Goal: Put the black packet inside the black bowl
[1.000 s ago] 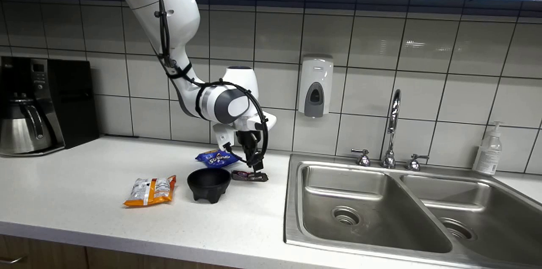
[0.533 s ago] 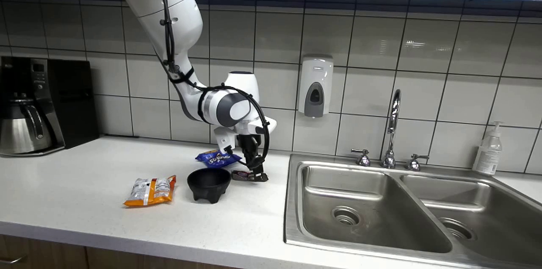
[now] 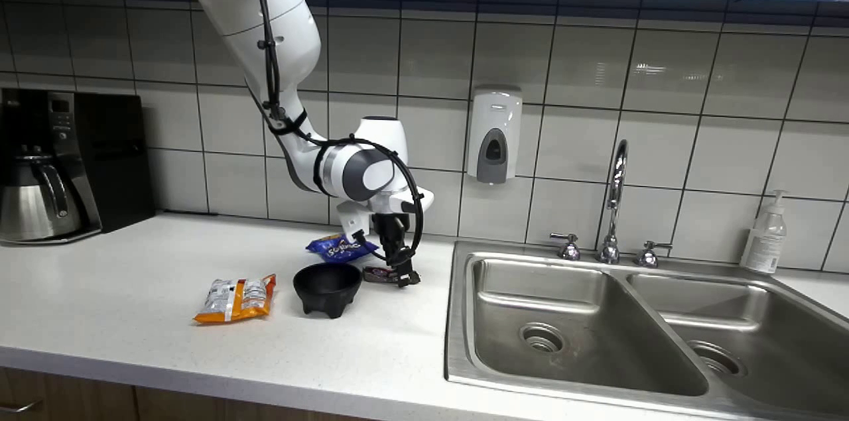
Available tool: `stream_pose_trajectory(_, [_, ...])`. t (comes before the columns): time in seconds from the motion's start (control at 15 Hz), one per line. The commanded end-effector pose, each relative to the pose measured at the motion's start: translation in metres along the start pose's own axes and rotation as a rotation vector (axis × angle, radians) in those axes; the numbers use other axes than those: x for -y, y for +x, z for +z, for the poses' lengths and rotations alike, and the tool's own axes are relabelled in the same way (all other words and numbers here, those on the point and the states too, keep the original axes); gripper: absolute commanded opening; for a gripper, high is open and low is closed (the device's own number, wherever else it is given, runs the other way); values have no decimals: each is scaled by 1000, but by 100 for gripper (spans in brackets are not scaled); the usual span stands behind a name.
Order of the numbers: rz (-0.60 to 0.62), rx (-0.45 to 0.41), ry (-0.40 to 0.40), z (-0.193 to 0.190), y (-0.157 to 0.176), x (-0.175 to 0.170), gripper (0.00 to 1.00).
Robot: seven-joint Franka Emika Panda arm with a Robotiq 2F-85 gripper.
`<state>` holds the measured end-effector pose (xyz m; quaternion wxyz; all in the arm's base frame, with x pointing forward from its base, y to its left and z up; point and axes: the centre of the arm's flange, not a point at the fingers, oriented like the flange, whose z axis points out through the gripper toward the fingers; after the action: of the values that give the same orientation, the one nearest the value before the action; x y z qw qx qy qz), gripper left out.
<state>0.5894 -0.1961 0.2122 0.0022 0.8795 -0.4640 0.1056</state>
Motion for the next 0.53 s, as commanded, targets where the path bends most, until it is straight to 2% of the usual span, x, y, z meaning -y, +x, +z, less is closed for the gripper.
stream_pose_trajectory(0.0, [22,15,-6,-2,7,11,64])
stream_pose_trajectory(0.07, [22,15,-6,-2,8,11,54])
stream_pose_trajectory(0.47, [25,8,3,-6,12,15,9])
